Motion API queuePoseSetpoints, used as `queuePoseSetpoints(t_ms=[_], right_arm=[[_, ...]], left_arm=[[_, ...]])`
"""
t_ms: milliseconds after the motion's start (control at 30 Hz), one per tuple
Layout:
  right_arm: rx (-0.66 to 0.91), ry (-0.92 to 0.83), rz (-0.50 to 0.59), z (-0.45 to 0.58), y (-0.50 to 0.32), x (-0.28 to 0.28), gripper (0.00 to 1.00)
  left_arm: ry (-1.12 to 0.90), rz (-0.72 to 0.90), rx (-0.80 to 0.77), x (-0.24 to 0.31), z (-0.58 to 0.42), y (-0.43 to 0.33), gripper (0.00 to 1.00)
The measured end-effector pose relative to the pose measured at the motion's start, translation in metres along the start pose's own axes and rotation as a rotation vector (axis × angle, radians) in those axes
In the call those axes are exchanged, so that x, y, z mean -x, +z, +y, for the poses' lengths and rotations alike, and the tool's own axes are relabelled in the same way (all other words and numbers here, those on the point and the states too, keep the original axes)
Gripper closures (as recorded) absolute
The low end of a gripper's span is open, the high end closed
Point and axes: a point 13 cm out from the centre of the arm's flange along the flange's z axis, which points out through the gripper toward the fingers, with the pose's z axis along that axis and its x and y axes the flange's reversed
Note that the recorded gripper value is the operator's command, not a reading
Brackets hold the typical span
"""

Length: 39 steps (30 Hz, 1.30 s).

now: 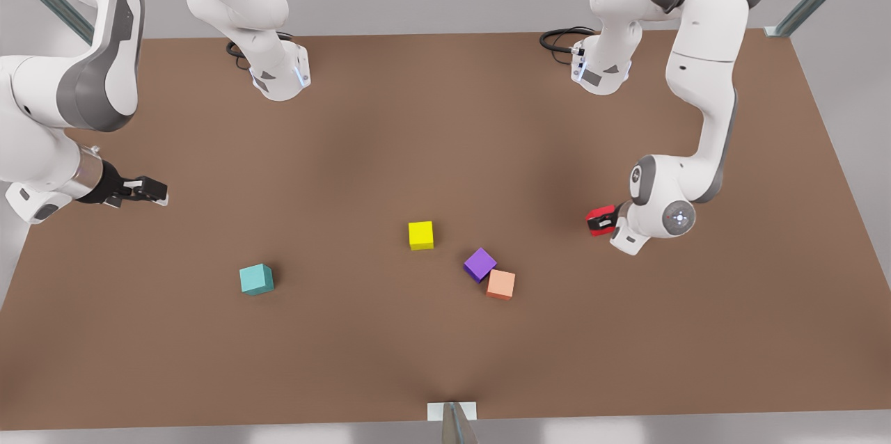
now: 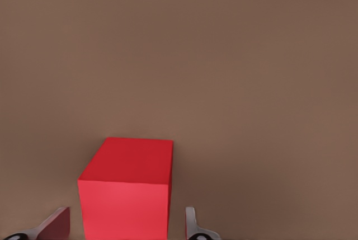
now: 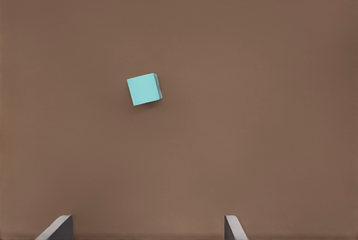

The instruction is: Pick up red wooden cube and pass to hand red wooden cube and place in blue wooden cube

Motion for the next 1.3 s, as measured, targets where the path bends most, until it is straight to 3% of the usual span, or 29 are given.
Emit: queuePoseSetpoints(t_ms=[400,433,467,600,767,867,967,1067,1167,1300], right_arm=[[0.001,-0.007,0.008,0.0,0.003,0.0,0.0],[0.001,-0.007,0.008,0.0,0.004,0.0,0.0],[0.001,-0.007,0.009,0.0,0.004,0.0,0.0],[0.002,-0.01,0.01,0.001,0.005,0.0,0.0],[0.002,-0.012,0.011,0.002,0.005,0.001,0.0],[0.033,-0.023,0.043,0.006,0.025,0.006,0.0],[0.29,-0.051,0.146,0.034,0.11,0.039,0.0],[0.62,-0.199,0.152,0.135,0.158,0.091,0.0],[0.875,-0.372,0.091,0.221,0.158,0.111,0.0],[1.053,-0.543,-0.064,0.257,0.17,0.129,0.0]], left_arm=[[-0.052,-0.018,-0.005,0.014,0.0,0.036,0.0],[-0.055,-0.022,-0.006,0.015,0.0,0.037,0.05],[-0.057,-0.025,-0.007,0.016,-0.001,0.037,0.17],[-0.067,-0.039,-0.01,0.02,-0.002,0.035,0.26],[-0.023,-0.137,-0.074,0.049,-0.056,-0.041,0.28],[0.053,-0.155,-0.254,0.046,-0.165,-0.134,0.28],[0.211,-0.039,-0.458,-0.003,-0.305,-0.164,0.28],[0.26,0.114,-0.66,-0.051,-0.385,-0.174,0.29],[0.202,0.273,-0.882,-0.071,-0.428,-0.189,0.29],[0.132,0.396,-1.069,-0.065,-0.447,-0.195,0.31]])
